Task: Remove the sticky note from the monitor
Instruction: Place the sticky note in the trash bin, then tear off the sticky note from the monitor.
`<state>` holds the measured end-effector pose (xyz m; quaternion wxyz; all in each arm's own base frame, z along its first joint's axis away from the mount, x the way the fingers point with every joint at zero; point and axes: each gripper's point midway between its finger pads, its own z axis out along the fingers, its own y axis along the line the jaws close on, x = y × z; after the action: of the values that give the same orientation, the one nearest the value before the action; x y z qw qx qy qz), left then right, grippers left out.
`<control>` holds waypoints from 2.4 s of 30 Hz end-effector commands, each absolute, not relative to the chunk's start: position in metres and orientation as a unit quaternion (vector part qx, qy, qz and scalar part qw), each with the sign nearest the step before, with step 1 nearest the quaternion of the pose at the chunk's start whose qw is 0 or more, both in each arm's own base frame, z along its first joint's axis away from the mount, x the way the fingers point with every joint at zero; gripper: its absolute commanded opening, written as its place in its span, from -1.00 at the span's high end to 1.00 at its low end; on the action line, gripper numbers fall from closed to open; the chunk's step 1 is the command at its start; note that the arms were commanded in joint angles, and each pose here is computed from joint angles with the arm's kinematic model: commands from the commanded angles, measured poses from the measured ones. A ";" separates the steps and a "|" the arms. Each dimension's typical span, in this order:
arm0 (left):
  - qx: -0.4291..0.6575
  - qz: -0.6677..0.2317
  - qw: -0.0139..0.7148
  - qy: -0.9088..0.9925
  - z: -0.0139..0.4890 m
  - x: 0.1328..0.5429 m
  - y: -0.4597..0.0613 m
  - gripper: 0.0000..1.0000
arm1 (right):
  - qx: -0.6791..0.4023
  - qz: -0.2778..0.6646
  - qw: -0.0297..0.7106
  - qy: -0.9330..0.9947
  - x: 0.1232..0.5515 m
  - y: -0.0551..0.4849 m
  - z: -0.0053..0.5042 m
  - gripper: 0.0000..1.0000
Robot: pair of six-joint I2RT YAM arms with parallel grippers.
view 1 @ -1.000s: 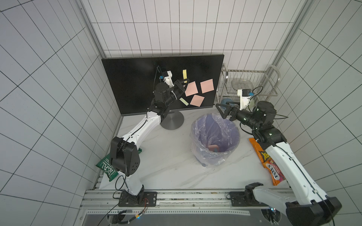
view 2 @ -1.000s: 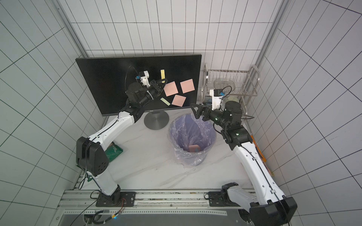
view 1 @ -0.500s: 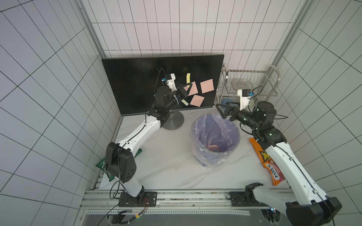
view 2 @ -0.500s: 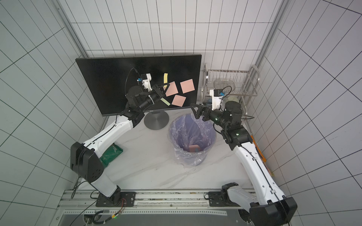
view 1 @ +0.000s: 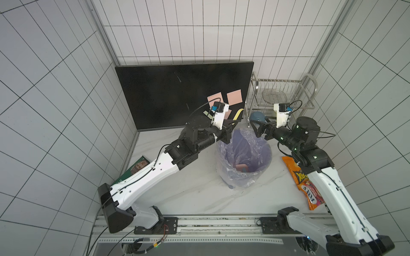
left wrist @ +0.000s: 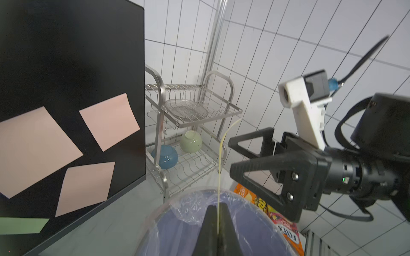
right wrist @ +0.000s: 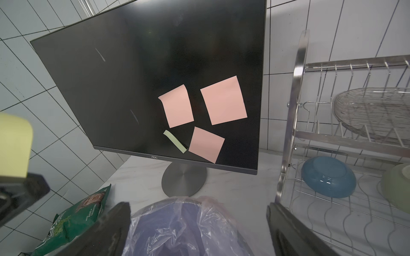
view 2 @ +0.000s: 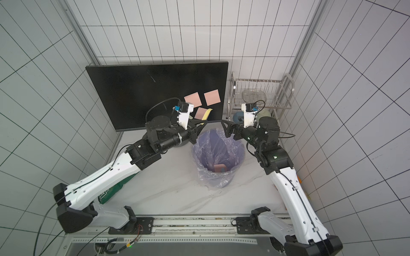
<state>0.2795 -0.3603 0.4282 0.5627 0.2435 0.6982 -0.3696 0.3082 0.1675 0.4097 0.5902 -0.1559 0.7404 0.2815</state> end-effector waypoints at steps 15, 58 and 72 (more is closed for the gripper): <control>0.355 -0.266 0.476 0.759 0.331 0.255 -0.390 0.41 | -0.137 0.250 0.609 0.740 0.301 0.140 0.422 -0.97; 0.119 -0.425 0.563 0.699 0.426 0.296 -0.221 -0.97 | -0.019 0.473 0.504 0.723 0.467 0.250 0.372 -0.99; 0.108 -0.428 0.562 0.699 0.422 0.298 -0.214 -0.98 | -0.039 0.518 0.492 0.699 0.488 0.272 0.362 -0.94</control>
<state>0.3016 -0.2146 0.4162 0.5555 0.1041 0.7103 -0.4196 0.4864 0.2634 0.3430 0.4767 -0.0205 0.7283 0.4918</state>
